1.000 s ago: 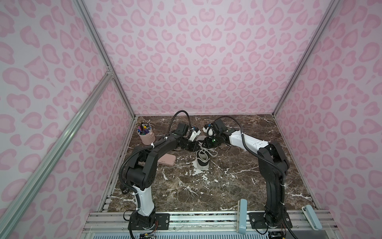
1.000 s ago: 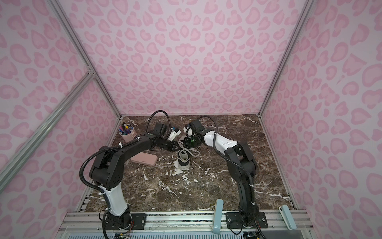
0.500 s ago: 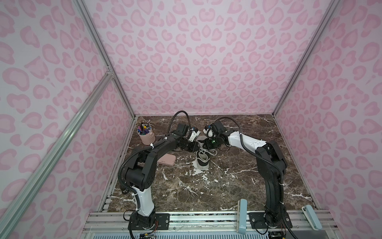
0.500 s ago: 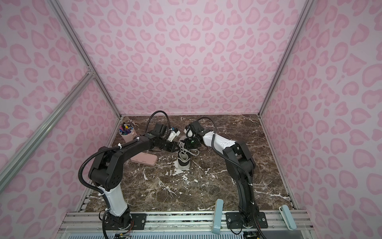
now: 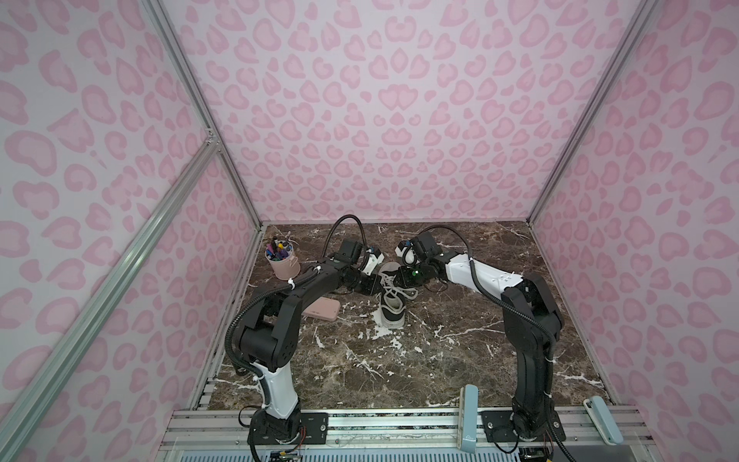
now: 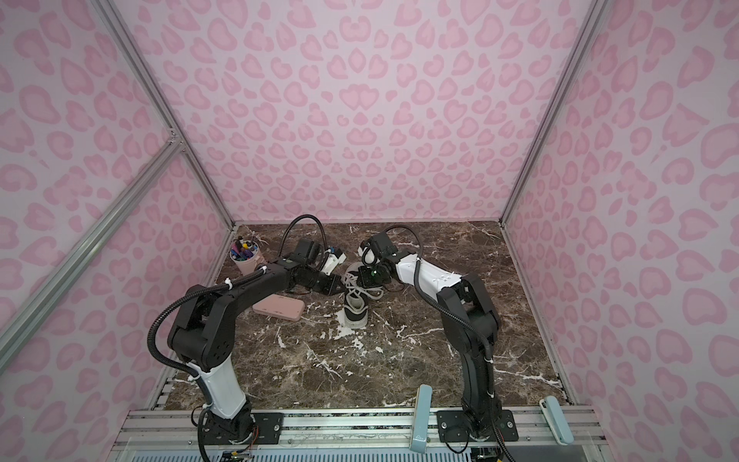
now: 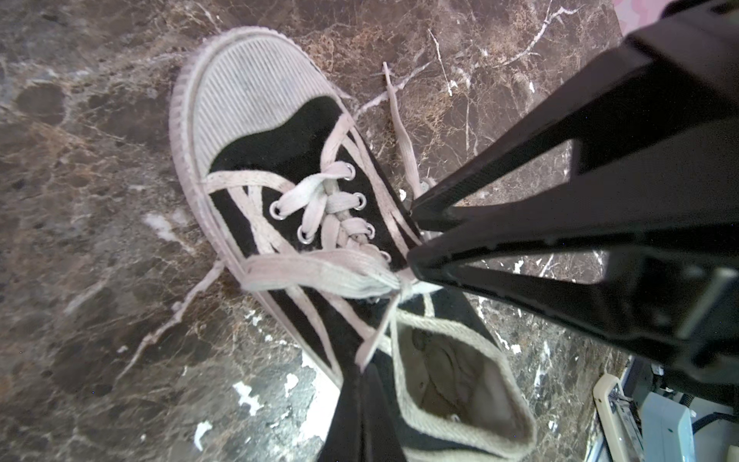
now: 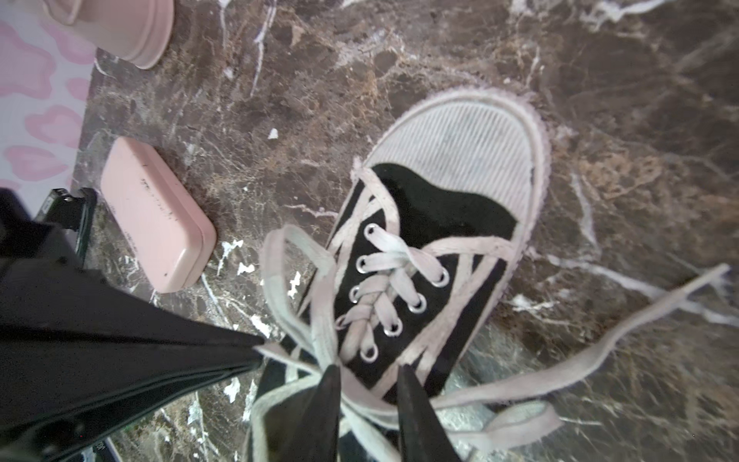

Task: Tie the shoes

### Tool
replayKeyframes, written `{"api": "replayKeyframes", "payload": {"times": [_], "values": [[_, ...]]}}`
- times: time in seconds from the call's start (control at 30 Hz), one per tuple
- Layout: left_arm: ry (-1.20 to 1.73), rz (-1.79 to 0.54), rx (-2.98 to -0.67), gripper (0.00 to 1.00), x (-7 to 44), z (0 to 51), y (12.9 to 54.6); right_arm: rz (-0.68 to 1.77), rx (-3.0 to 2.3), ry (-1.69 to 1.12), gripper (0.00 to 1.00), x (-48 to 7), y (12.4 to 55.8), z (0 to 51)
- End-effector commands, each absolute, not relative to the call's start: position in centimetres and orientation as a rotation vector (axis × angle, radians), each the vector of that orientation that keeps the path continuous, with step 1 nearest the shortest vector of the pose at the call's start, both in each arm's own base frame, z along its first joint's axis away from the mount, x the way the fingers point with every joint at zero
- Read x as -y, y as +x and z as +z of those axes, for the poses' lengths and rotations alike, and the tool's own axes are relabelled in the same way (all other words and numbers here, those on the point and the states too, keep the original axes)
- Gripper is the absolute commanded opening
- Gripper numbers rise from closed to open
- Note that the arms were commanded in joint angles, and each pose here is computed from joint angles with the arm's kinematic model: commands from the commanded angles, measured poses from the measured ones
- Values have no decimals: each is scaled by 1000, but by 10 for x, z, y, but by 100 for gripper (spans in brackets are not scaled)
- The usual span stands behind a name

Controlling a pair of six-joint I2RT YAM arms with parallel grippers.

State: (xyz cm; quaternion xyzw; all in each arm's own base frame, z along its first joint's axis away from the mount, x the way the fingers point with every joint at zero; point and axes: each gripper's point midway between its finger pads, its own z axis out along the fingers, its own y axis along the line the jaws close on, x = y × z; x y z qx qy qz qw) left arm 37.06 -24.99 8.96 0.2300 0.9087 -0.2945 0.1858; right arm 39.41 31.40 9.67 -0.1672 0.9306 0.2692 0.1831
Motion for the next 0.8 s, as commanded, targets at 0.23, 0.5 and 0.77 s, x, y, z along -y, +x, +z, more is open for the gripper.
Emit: {"api": "replayKeyframes", "payload": {"times": [0.23, 0.5, 0.77], "values": [[645, -832, -2563, 4, 249, 88, 369, 792, -2662, -505, 27, -324, 386, 80], [646, -818, -2567, 4, 247, 89, 367, 682, -2712, -479, 26, -312, 388, 64], [639, -797, -2576, 4, 241, 89, 366, 643, -2726, -470, 26, -307, 389, 59]]}}
